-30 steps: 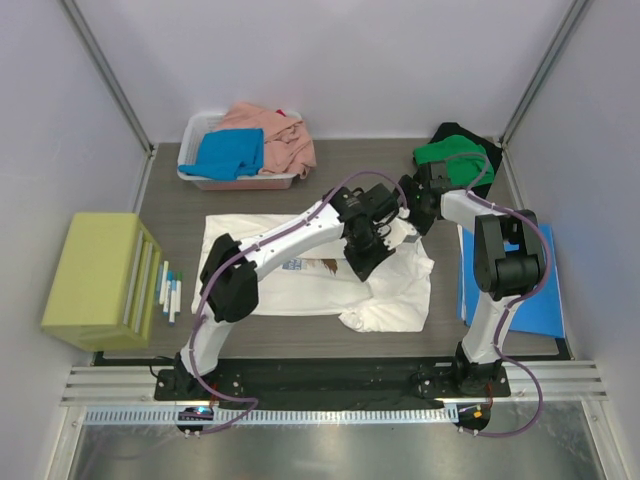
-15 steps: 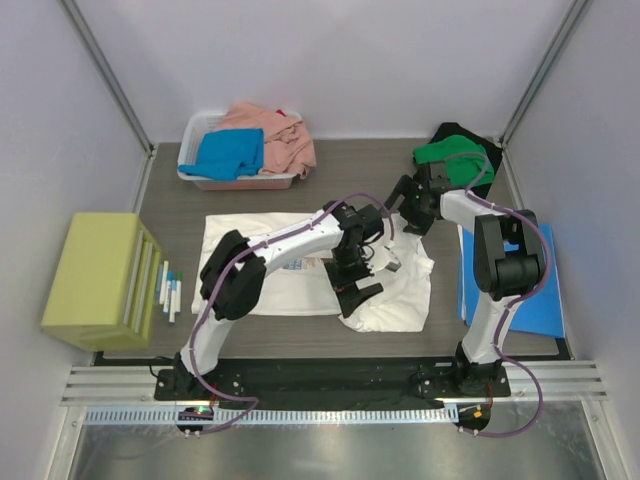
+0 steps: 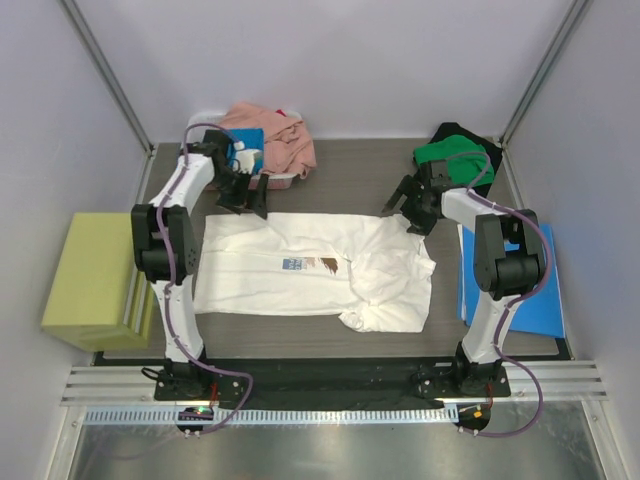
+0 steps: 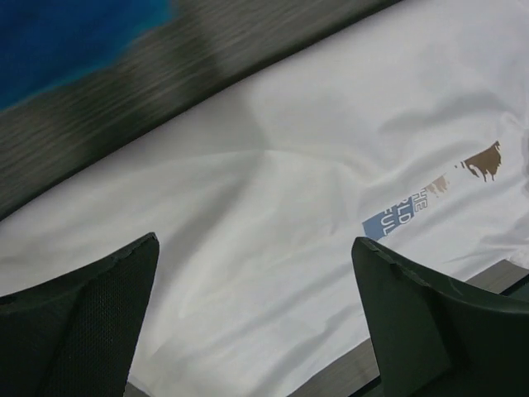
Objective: Fold and stack the t-shirts
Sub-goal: Fold the tshirt
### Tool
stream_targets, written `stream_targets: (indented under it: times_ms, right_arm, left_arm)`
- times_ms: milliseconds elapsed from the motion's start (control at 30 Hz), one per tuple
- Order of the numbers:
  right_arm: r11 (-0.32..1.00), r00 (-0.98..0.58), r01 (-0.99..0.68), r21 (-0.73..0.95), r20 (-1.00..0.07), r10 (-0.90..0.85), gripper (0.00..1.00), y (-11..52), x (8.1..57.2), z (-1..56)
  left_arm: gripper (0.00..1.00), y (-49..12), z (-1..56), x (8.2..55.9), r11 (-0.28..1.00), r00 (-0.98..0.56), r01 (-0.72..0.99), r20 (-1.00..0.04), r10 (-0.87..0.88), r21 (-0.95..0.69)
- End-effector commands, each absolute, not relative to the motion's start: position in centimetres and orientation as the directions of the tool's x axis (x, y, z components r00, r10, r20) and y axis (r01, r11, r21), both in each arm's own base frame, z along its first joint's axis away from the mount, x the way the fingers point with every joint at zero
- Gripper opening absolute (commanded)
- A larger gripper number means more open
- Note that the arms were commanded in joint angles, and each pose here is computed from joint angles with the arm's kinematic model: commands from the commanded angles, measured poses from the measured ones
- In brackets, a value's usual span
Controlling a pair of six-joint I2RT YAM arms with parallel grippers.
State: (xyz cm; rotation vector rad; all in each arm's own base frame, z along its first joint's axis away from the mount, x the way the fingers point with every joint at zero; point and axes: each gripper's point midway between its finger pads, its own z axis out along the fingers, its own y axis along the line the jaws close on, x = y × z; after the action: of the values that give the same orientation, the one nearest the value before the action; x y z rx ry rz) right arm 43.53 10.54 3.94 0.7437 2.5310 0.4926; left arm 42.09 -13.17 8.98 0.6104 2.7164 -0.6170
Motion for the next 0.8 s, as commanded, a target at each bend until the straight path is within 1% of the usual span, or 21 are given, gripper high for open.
stream_targets:
  times_ms: [0,167,433,567,767]
  right_arm:
    - [0.818,-0.777,0.468,0.335,-0.284,0.561,0.98,8.6,41.2,1.2]
    - [0.816,-0.778,0.465,0.344,-0.282,0.562,0.98,8.7,41.2,1.4]
    - [0.814,-0.774,0.476,0.334,-0.28,0.568,0.98,8.1,40.8,1.3]
    - [0.812,-0.772,0.483,0.328,-0.278,0.571,0.98,7.8,40.8,1.0]
    - [0.796,-0.744,0.516,0.317,-0.295,0.6,0.98,5.6,41.8,1.1]
  left_arm:
    - [1.0,-10.4,10.8,43.2,0.837,-0.878,0.403,-0.414,0.24,-0.37]
    - [1.0,-6.0,7.4,42.4,0.877,-0.921,0.304,-0.352,0.169,-0.373]
    - [1.0,-3.5,4.8,40.8,0.891,-0.942,0.248,-0.309,0.13,-0.38]
    - [1.0,-2.5,4.1,40.5,0.901,-0.944,0.234,-0.309,0.12,-0.366]
    - [1.0,0.0,3.5,41.7,0.923,-0.941,0.198,-0.329,0.085,-0.329]
